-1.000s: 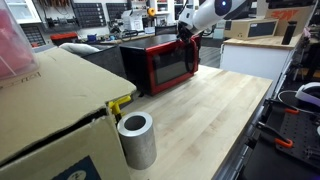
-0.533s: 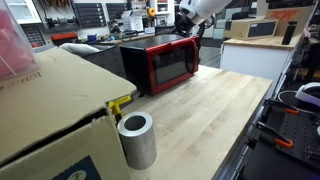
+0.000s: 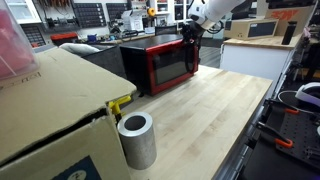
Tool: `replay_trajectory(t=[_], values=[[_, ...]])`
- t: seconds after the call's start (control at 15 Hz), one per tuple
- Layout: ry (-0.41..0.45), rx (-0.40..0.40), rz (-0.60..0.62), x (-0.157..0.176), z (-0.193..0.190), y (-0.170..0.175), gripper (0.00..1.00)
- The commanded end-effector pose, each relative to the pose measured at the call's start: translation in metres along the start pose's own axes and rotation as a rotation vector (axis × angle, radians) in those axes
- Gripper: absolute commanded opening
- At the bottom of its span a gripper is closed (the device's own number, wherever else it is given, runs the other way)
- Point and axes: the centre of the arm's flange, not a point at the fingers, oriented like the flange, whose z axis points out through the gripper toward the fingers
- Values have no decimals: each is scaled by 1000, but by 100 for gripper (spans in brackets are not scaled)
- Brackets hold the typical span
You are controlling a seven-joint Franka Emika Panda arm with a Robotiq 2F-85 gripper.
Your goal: Close the microwave door
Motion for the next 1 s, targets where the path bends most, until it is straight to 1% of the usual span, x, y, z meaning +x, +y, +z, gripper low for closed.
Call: replay_trajectory(t=[0.0, 0.13, 0.53, 0.87, 0.93], values=[[1, 69, -45, -9, -10, -13, 0], [-14, 57, -68, -18, 6, -17, 0], [-29, 5, -139, -35, 48, 0, 0], [-67, -34, -207, -57, 84, 13, 0], [-61, -26, -211, -58, 86, 13, 0]])
